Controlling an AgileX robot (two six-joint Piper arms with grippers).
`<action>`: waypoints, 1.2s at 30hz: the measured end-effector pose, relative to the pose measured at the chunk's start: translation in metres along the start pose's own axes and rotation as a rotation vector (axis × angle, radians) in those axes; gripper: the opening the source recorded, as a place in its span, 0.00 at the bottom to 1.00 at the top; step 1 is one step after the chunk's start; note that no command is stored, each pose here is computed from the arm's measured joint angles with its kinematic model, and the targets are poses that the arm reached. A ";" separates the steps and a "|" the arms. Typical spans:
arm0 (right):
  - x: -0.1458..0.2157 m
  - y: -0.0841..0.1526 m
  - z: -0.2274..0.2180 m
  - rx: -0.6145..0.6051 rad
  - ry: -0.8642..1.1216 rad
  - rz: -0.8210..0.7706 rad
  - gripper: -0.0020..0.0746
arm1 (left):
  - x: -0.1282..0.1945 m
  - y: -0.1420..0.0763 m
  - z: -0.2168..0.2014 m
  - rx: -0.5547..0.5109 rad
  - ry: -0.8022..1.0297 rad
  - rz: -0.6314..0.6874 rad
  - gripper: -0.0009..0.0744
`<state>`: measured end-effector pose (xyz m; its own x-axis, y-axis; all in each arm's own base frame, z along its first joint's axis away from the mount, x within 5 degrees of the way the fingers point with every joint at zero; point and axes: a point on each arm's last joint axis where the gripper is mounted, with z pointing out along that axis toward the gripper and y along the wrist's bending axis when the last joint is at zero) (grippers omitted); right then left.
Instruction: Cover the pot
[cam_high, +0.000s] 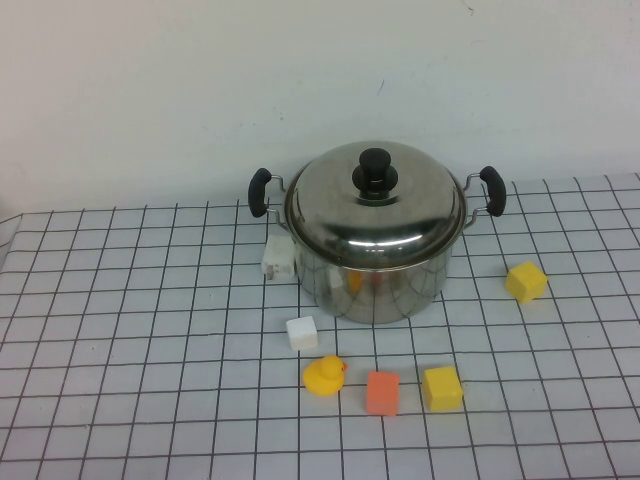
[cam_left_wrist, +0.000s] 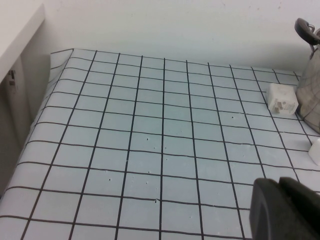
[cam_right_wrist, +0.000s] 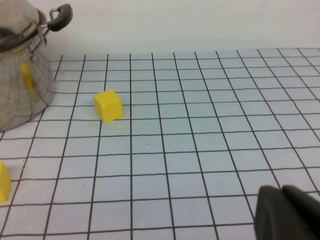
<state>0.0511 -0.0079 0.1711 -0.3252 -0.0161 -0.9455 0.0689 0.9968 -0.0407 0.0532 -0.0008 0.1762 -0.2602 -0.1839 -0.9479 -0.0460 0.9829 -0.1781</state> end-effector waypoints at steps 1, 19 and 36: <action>0.000 0.000 0.000 0.000 0.000 0.000 0.04 | 0.000 0.000 0.000 0.000 0.000 0.000 0.01; 0.001 0.006 0.000 -0.065 0.009 0.065 0.04 | 0.000 0.000 0.000 0.000 0.000 0.000 0.01; 0.001 0.009 0.000 -0.101 0.004 -0.057 0.04 | 0.000 0.000 0.000 -0.001 0.002 0.002 0.01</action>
<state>0.0511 0.0013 0.1702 -0.3298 -0.0726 -0.9413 -0.0454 0.9971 -0.0610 0.0532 -0.0007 0.1760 -0.2624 -0.1819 -0.9477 -0.0465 0.9833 -0.1759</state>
